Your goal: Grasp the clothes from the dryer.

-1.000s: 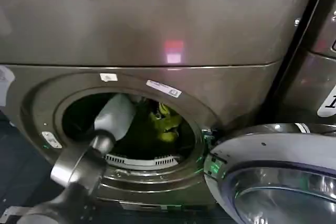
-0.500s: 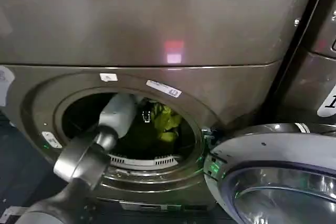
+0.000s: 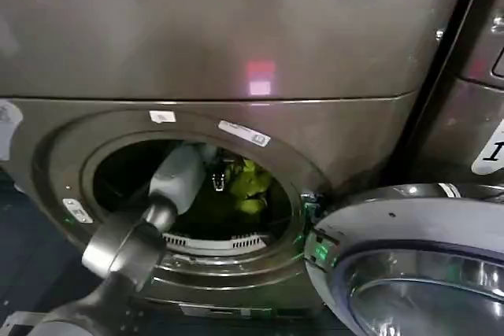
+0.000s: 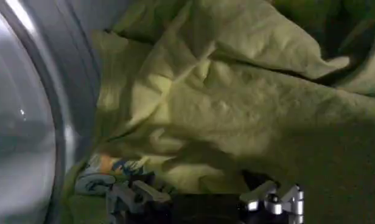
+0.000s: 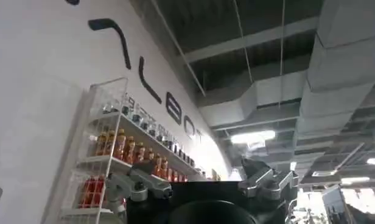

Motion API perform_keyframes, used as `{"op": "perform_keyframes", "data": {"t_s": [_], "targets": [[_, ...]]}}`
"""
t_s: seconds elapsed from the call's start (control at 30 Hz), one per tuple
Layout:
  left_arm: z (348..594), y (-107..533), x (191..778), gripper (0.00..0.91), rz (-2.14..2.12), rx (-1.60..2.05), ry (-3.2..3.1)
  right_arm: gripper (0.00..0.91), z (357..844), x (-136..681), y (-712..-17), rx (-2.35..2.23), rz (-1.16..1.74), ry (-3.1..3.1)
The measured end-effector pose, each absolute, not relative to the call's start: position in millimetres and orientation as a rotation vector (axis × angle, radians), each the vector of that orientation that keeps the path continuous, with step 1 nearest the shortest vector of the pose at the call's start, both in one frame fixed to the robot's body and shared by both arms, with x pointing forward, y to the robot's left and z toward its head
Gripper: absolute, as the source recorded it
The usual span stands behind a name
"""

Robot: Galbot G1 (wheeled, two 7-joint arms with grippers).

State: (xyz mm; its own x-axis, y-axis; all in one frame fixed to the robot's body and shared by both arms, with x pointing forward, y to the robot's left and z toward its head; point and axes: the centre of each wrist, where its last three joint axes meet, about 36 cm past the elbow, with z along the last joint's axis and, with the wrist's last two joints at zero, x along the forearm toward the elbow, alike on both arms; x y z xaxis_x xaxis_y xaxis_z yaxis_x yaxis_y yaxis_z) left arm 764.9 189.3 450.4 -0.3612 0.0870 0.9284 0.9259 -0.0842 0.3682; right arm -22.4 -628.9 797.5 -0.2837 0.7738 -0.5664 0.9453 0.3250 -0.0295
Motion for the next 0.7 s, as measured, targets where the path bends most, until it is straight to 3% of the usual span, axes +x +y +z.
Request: {"op": "perform_keyframes", "data": {"t_s": [0.7], "targets": [[445.2, 203.4, 761.3, 0.0, -1.482, -1.159, -1.58, 0.907, 790.2, -18.9, -629.3, 1.511, -0.493, 2.151]]}}
